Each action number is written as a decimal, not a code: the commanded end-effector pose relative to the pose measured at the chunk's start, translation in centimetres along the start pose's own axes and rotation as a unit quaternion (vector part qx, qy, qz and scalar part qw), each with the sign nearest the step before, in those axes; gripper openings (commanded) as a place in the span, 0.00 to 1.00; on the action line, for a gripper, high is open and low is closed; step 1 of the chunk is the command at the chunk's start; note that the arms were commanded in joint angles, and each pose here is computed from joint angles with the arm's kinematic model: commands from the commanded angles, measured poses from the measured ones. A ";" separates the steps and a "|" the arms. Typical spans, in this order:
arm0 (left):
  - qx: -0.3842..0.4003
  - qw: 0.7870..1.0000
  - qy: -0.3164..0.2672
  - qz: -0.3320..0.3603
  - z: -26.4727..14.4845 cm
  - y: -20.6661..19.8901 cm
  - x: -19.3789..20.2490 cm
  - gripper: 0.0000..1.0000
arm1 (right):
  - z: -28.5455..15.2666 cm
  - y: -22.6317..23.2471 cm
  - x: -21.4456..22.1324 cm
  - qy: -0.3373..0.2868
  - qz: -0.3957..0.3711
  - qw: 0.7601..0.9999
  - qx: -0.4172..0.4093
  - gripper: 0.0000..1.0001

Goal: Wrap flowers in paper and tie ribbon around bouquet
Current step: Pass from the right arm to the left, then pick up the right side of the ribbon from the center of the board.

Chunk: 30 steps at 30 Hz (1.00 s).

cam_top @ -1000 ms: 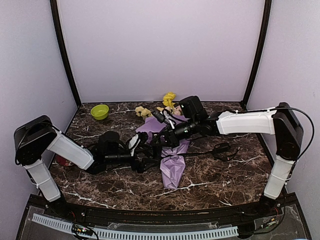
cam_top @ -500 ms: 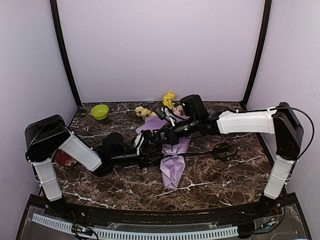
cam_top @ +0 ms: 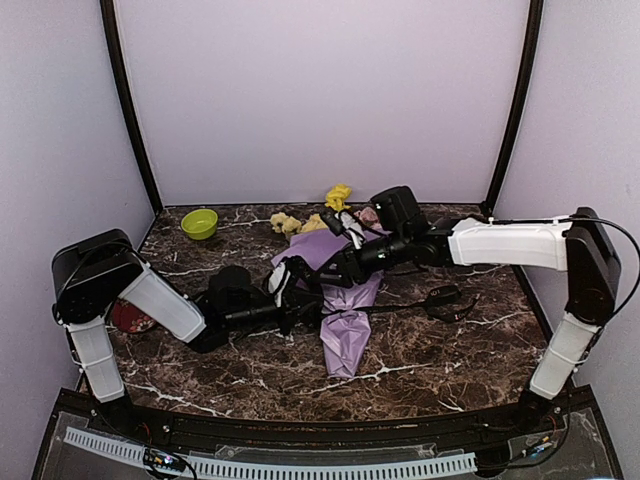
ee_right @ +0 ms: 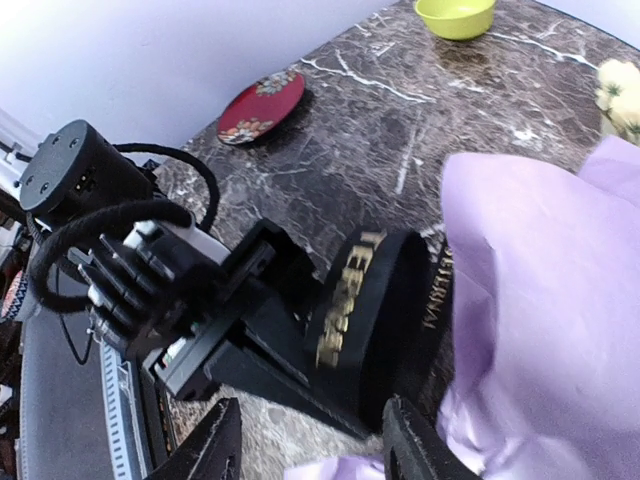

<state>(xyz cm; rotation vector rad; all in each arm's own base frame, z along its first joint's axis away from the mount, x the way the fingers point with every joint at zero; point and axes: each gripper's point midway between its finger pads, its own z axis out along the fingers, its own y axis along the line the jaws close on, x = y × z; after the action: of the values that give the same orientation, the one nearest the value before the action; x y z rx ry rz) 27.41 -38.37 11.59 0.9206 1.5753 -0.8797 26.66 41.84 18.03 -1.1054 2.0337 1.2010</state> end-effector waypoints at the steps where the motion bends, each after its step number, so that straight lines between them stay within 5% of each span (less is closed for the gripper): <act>1: -0.033 0.999 0.018 0.030 0.5 0.8 -0.2 0.00 | -5.2 -3.3 0.0 -0.017 0.050 0.990 0.128 0.51; 4: -0.041 0.996 0.045 0.072 1.0 0.4 0.4 0.00 | -9.7 -6.7 2.4 -0.020 0.110 0.965 0.237 0.54; 8: -0.046 0.989 0.069 0.121 1.3 -0.4 0.3 0.00 | -17.4 -12.9 8.5 0.015 0.224 0.878 0.423 0.54; 11: -0.045 0.987 0.078 0.135 1.2 -0.8 0.2 0.00 | -20.7 -14.8 12.8 0.041 0.283 0.835 0.469 0.55; 20: -0.054 0.948 0.141 0.281 1.8 -2.7 0.6 0.00 | -19.2 -14.9 20.1 0.127 0.341 0.819 0.444 0.66; 25: -0.070 0.909 0.171 0.375 1.8 -3.4 0.3 0.00 | -17.5 -15.3 21.0 0.135 0.340 0.833 0.416 0.65; 28: -0.074 0.893 0.187 0.403 1.7 -3.4 0.4 0.00 | -16.9 -15.9 21.9 0.143 0.334 0.833 0.417 0.59; 30: -0.083 0.890 0.191 0.405 1.5 -3.1 0.4 0.00 | -16.9 -16.3 22.2 0.151 0.331 0.830 0.422 0.38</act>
<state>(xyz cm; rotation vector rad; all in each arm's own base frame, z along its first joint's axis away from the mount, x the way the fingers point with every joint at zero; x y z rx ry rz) 24.15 -41.93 8.96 1.5102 1.3949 -0.1132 27.63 13.59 2.54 -0.1031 2.8799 0.2200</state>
